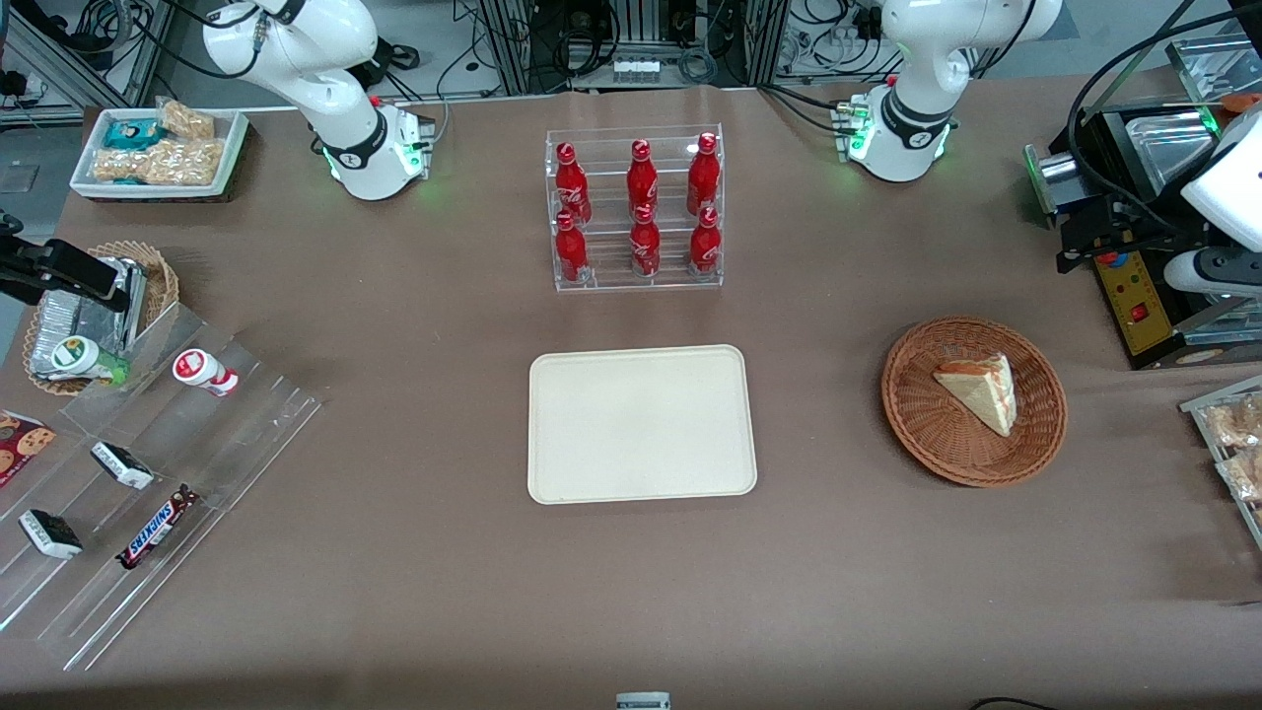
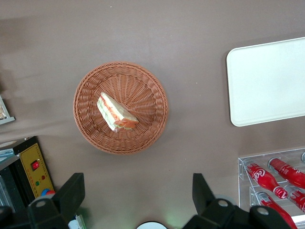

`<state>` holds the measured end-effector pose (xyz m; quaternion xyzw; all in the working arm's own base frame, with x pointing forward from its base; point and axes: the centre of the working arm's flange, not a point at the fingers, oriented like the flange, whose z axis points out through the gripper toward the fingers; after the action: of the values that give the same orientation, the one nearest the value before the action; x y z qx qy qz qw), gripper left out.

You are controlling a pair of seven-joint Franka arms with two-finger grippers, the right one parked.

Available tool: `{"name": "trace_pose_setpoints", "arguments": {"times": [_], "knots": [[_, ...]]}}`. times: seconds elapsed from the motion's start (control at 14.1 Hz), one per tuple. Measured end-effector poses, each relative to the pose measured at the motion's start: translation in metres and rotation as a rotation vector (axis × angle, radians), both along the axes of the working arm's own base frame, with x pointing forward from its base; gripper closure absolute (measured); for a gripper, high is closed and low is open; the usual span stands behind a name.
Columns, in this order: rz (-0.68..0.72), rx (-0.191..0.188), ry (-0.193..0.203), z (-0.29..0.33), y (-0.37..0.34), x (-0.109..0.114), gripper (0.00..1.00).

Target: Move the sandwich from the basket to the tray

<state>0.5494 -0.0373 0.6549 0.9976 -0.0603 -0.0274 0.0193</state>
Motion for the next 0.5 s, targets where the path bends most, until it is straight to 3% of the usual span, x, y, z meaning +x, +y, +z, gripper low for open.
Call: {"name": "trace_pose_setpoints", "arguments": {"times": [0.5], "knots": [[0.002,0.0,-0.003,0.0019,0.001,-0.001,0.0]]}}
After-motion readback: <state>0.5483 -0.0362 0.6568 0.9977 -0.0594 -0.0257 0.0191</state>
